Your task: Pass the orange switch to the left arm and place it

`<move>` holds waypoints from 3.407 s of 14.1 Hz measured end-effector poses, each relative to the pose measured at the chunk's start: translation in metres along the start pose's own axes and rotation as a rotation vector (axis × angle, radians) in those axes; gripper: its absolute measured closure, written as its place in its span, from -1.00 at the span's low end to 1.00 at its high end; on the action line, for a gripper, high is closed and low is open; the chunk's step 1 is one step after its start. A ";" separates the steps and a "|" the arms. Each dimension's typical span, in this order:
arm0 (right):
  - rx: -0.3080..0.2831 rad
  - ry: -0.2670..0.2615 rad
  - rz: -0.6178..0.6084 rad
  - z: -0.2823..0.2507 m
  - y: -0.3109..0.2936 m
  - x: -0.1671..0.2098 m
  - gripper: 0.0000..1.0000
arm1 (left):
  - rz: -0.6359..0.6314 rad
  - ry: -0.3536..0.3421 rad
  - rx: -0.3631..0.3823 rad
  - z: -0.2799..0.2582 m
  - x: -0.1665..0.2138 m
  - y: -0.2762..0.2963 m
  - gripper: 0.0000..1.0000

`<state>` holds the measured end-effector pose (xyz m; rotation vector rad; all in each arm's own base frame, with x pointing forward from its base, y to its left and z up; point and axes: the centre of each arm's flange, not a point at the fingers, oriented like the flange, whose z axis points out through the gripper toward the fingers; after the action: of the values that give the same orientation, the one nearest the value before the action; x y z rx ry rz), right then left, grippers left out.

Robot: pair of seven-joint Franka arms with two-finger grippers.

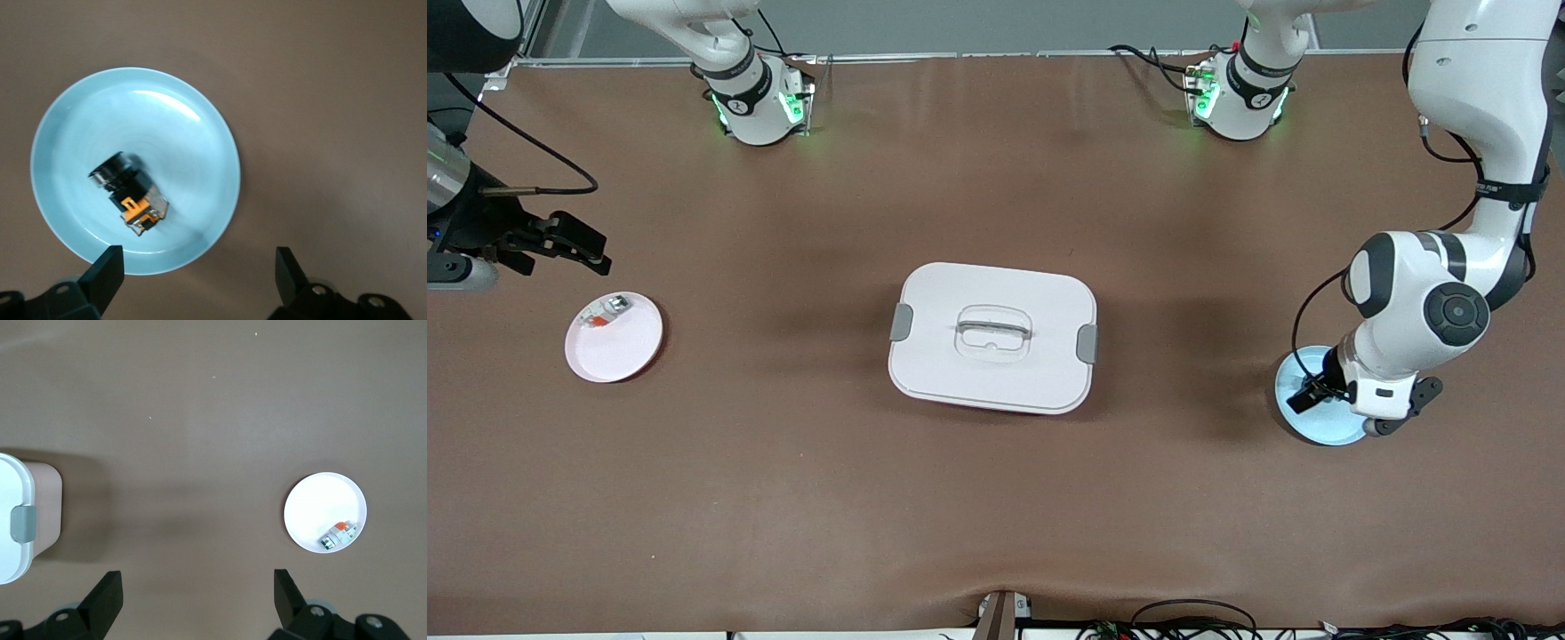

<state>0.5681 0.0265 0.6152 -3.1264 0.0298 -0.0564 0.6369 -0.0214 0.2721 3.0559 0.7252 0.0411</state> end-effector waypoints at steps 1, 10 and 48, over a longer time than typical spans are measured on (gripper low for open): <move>0.000 0.004 -0.001 -0.002 -0.001 -0.001 -1.00 | 0.082 -0.004 -0.011 -0.003 -0.004 0.003 -1.00; -0.010 0.017 -0.031 -0.005 0.000 -0.001 -1.00 | 0.347 0.096 -0.064 -0.079 -0.003 0.004 -1.00; -0.005 0.017 -0.021 -0.032 -0.003 -0.016 -1.00 | 0.360 0.082 -0.033 -0.327 -0.053 -0.025 -1.00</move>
<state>0.5514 0.0290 0.6471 -3.1312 -0.0028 -0.0836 0.5696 -0.0248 0.5973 3.1237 0.1641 0.1757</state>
